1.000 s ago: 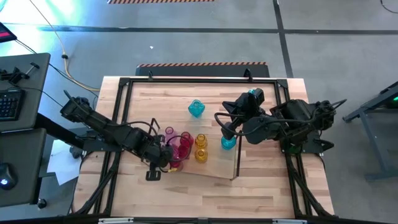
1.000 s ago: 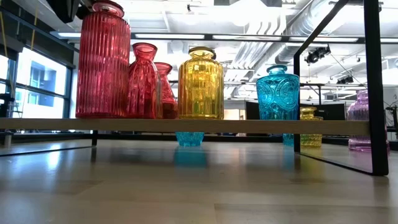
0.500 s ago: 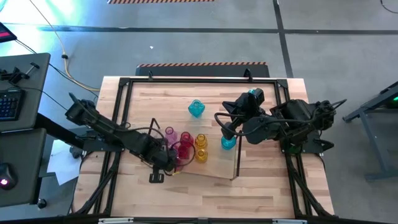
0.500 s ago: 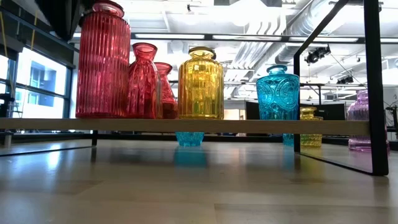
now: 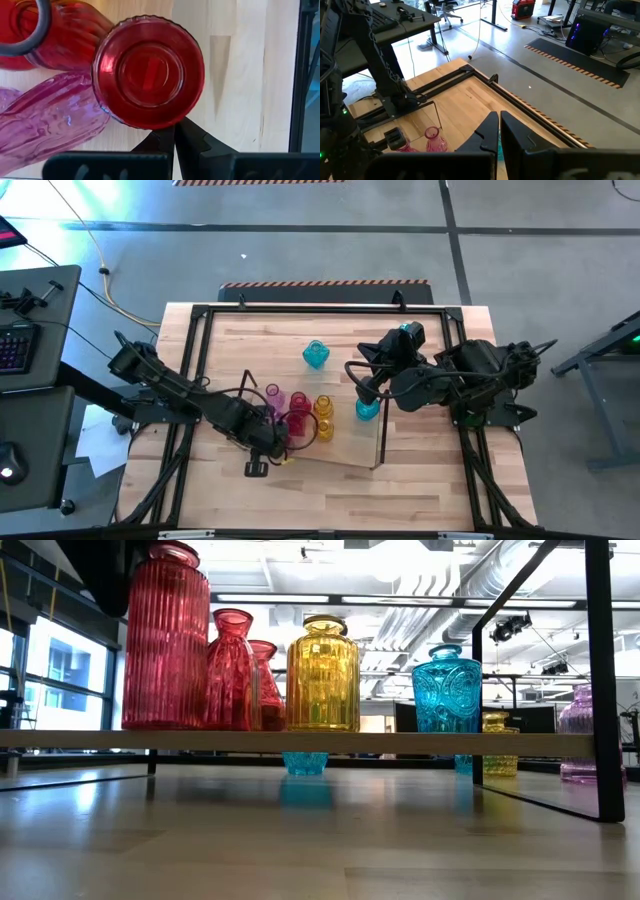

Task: Sort vases onto shelf
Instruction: Put the red vase on the shelf aligned with the other red vases

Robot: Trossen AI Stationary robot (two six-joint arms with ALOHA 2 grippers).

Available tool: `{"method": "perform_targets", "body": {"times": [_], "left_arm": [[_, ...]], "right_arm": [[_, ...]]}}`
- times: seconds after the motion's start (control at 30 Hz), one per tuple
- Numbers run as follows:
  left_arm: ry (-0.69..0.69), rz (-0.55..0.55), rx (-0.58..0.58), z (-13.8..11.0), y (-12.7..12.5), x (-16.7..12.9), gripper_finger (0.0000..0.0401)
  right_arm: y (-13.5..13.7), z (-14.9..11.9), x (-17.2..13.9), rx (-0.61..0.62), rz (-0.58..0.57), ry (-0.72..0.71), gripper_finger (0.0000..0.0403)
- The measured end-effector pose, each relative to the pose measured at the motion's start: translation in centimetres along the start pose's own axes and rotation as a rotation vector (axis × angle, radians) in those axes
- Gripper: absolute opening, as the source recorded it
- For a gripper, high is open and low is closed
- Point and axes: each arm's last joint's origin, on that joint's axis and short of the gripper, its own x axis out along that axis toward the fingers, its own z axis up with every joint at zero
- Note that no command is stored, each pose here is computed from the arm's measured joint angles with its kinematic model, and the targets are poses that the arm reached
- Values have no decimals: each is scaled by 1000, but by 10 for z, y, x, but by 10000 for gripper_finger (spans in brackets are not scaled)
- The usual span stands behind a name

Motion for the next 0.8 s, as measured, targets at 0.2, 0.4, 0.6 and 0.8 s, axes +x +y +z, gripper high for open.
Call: {"method": "perform_targets", "body": {"times": [0.2, 0.4, 0.6, 0.8], "left_arm": [[-10, -5, -1, 1, 0, 0, 0], [-29, -16, 6, 3, -1, 0, 0], [-42, -23, 4, 4, -2, 0, 0], [-31, -30, -15, 4, -2, 0, 0]], "right_arm": [[0, 0, 0, -2, 1, 0, 0], [0, 0, 0, -2, 4, 3, 0], [0, 0, 0, -1, 12, 9, 0], [0, 0, 0, 0, 16, 13, 0]]}}
